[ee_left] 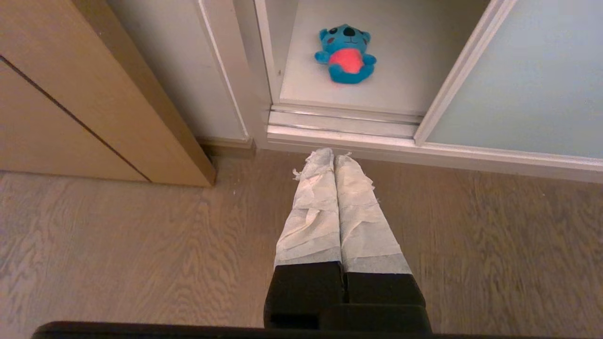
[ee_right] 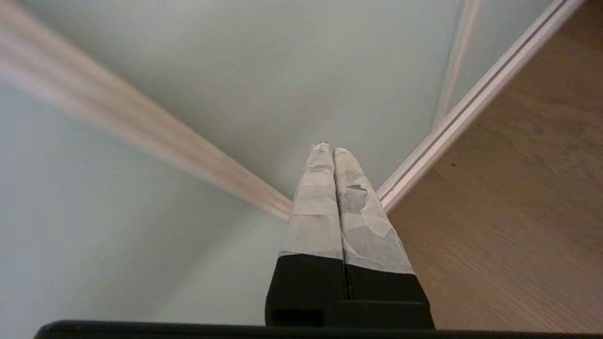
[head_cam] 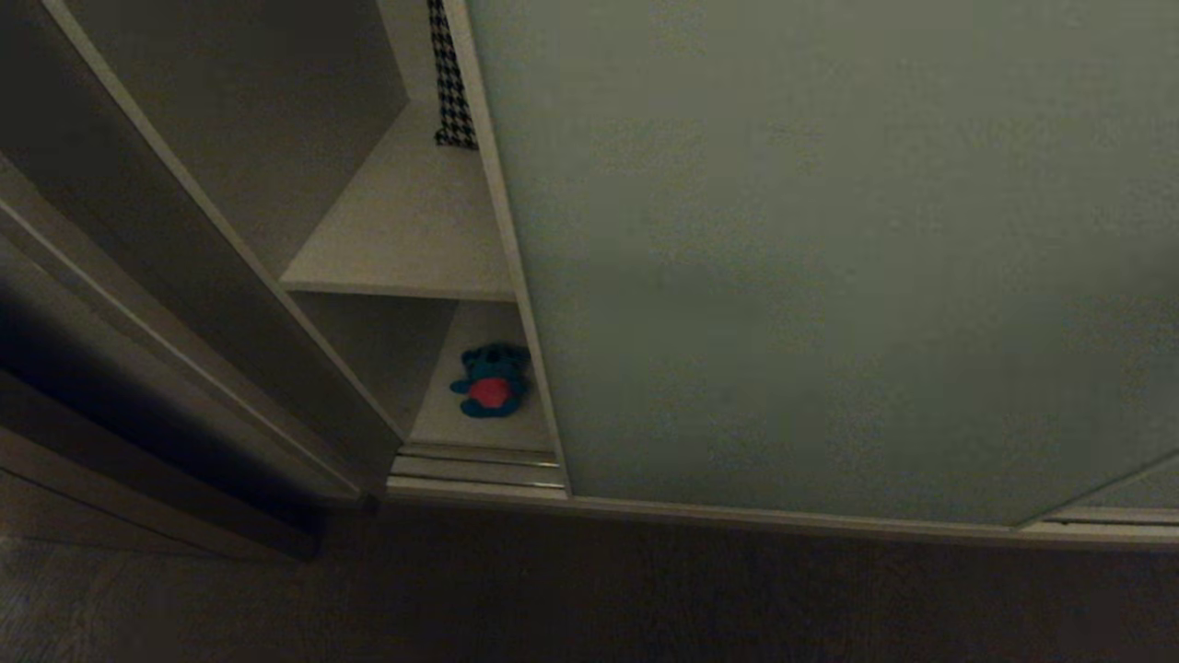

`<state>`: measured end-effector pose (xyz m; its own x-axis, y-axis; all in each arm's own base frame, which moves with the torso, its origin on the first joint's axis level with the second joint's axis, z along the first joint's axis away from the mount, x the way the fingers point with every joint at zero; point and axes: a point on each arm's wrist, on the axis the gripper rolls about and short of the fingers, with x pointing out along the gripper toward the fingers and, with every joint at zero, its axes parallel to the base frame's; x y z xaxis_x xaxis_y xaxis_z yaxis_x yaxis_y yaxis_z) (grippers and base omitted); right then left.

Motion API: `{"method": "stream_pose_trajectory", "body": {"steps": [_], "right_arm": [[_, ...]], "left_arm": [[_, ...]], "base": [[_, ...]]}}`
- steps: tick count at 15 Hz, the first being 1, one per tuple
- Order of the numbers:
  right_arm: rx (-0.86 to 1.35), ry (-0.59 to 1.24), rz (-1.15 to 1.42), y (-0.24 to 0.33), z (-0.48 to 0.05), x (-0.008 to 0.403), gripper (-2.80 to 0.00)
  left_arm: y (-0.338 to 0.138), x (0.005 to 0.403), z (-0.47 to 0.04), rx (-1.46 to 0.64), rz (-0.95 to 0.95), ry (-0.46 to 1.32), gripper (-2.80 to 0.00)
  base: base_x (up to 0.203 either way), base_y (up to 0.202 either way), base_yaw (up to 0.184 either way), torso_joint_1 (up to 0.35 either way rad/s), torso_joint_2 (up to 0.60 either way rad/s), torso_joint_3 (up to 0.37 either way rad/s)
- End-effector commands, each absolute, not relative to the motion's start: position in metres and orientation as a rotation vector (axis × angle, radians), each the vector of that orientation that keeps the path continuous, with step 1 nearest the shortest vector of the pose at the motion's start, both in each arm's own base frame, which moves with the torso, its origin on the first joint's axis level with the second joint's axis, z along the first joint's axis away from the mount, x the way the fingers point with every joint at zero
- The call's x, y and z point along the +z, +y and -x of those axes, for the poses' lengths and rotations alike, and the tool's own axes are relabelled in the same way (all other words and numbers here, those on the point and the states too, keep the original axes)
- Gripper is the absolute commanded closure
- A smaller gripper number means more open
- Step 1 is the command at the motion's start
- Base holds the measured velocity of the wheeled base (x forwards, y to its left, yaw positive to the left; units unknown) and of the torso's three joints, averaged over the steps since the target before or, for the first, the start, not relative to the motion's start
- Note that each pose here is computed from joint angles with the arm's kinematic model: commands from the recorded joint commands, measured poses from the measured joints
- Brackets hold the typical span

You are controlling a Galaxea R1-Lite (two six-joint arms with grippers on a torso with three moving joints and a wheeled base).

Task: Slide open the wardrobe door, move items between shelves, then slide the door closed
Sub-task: Close the door

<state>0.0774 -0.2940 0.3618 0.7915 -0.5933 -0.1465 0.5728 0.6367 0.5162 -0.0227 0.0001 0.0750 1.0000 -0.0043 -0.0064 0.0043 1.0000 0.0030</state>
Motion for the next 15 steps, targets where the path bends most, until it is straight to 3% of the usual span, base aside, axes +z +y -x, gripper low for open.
{"method": "stream_pose_trajectory", "body": {"steps": [1,15], "right_arm": [[-0.641,-0.023,-0.624,-0.311,-0.088,0.352,0.00],[-0.433,0.018,-0.690,-0.308,-0.144,0.348,0.00]], "left_arm": [[0.000,0.075,0.023,-0.005,-0.003,0.008,0.00],[0.000,0.075,0.023,-0.003,-0.003,0.008,0.00]], "base": [[0.000,0.000,0.000,0.000,0.00,0.000],[0.000,0.000,0.000,0.000,0.00,0.000]]}}
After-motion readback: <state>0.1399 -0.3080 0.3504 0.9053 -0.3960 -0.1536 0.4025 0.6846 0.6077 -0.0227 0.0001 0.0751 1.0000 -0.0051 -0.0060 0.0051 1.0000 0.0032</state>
